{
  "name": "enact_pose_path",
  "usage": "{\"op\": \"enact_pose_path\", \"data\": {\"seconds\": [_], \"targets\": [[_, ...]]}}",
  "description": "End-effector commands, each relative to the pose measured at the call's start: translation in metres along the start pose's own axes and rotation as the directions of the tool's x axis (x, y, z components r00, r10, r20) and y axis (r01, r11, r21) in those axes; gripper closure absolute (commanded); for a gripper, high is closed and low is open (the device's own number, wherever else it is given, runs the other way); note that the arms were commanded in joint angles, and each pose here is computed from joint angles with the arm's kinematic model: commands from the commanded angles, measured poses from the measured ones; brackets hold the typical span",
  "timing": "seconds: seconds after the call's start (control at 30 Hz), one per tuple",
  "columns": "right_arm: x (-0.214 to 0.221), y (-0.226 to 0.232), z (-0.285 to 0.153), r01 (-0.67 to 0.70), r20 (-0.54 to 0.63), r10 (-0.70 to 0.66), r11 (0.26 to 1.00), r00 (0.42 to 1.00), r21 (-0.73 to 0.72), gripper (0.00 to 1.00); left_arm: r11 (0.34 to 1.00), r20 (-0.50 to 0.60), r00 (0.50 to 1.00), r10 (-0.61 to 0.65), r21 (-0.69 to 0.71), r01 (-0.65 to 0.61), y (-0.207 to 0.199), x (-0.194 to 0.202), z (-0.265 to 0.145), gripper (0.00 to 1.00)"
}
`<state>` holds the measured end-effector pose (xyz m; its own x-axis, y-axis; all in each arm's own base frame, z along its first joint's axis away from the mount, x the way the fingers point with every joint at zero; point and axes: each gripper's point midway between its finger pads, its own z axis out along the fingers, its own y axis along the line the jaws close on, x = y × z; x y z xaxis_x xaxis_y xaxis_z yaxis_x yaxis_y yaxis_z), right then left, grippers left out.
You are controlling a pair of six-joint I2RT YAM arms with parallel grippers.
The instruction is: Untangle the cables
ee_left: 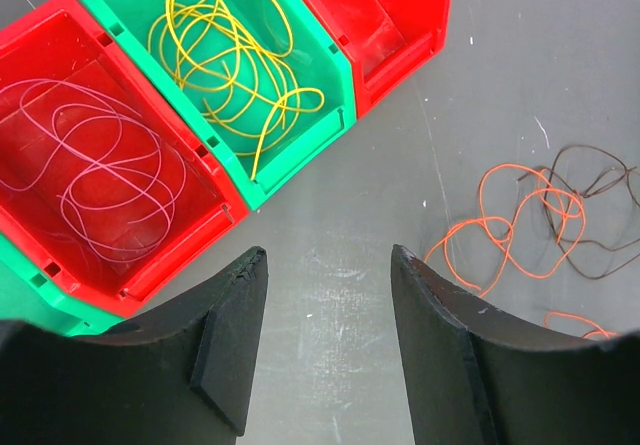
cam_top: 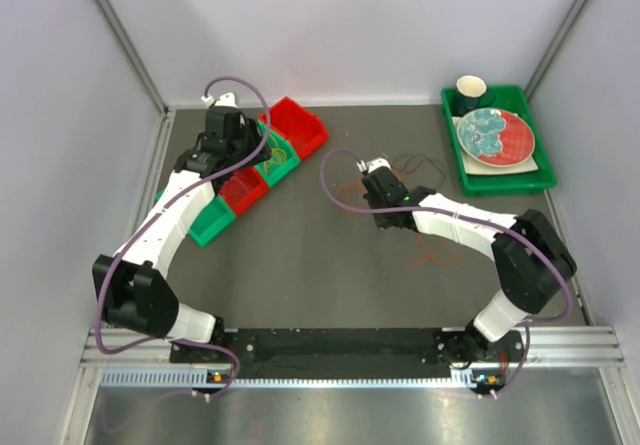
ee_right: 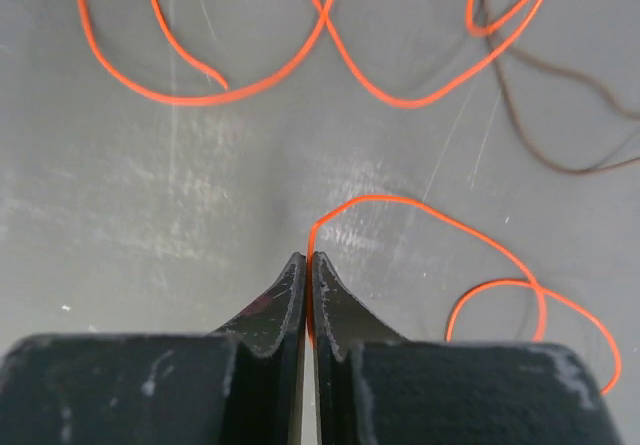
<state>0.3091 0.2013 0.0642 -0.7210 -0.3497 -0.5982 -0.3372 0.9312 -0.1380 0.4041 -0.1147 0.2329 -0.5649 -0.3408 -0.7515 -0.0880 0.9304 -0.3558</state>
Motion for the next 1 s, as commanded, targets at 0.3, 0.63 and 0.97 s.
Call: {"op": "enact_pose_path", "data": {"seconds": [0.3, 0.63, 0.97], "targets": [[-0.125, 0.12, -0.067, -0.211, 0.124, 0.331, 0.805, 0.935, -0.555, 1.0, 0.993, 0.104, 0.994, 0.024, -0.114, -0.012, 0.027, -0.025, -0.019, 0.41], [-0.126, 0.115, -0.07, -0.305, 0.093, 0.398, 0.814, 0.913, -0.494, 0.18, 0.997, 0.047, 0.998, 0.042, -0.059, -0.039, 0.024, -0.013, -0.018, 0.29], [-0.083, -0.04, -0.075, -0.512, 0.164, 0.568, 0.81, 0.807, -0.284, 0.12, 0.969, -0.166, 0.961, 0.221, 0.15, -0.197, -0.054, 0.092, 0.014, 0.18]]}}
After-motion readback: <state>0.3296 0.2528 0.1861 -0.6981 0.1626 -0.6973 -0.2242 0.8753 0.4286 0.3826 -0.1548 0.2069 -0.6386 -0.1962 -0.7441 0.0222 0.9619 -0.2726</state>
